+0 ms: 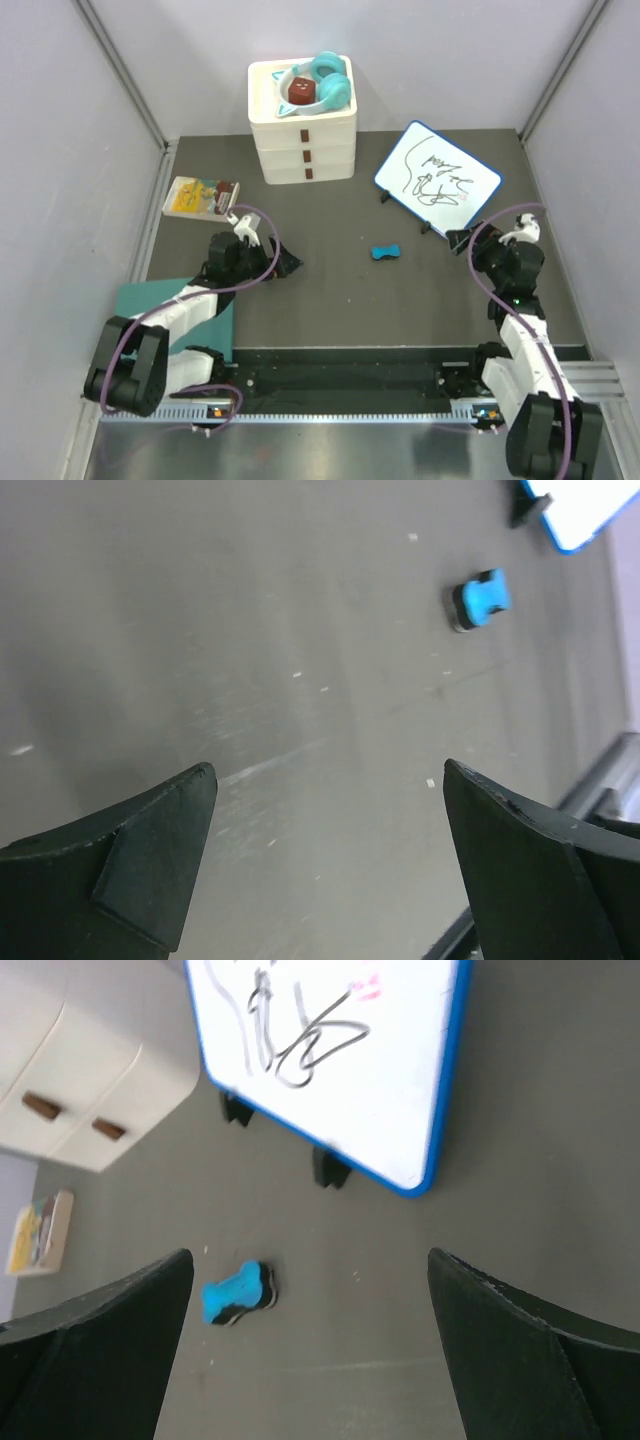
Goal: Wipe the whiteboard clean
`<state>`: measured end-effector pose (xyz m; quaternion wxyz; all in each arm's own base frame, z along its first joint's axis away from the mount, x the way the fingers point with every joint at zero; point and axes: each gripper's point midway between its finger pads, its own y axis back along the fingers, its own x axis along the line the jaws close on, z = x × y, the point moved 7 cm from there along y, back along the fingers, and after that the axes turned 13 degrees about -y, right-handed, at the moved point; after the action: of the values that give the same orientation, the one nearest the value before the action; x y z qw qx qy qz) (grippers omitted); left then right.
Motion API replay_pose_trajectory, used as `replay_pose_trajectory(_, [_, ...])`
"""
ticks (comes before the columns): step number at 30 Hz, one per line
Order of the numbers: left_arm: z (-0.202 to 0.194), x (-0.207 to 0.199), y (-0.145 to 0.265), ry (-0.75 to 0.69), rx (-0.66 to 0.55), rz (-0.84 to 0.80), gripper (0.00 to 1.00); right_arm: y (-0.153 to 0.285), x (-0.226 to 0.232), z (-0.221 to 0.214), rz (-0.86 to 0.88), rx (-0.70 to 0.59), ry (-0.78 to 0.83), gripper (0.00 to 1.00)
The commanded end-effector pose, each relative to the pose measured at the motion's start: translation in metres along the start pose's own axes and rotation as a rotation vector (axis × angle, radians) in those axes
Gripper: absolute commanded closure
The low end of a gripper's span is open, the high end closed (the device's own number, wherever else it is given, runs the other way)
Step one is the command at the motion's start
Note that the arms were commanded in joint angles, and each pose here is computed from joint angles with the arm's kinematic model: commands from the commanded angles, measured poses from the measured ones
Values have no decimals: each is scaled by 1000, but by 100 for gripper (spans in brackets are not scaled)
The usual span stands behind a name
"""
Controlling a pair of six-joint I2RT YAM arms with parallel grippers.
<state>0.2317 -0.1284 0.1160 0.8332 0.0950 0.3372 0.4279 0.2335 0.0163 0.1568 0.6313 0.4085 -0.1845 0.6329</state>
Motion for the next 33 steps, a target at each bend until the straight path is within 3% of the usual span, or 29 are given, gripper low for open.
replay_pose_trajectory(1, [16,-20,-10,-4,-82,-203,1,-6,-17,12,47,-15,-120,1])
replay_pose_trajectory(5, [14,-21,-39,-12,43,-309,1,-19,-30,18,136,-5,-217,3])
replay_pose_trajectory(7, [23,-31,-49,-33,48,-385,1,-28,-41,8,141,55,-268,14])
replay_pose_trajectory(8, [19,-30,-55,-23,75,-412,1,-30,-41,9,163,56,-296,29])
replay_pose_trajectory(11, [24,-35,-68,-48,68,-432,1,-36,-46,7,213,55,-340,36])
replay_pose_trajectory(21, [20,-59,-116,-131,134,-474,1,-59,-72,-2,186,72,-417,44])
replay_pose_trajectory(26, [21,-66,-130,-330,201,-242,1,-60,-74,1,223,62,-439,44])
replay_pose_trajectory(29, [45,-73,-133,-411,129,-167,1,-60,-75,1,230,71,-441,44])
replay_pose_trajectory(33, [69,-84,-137,-560,-41,-210,1,-62,-75,1,232,77,-440,43])
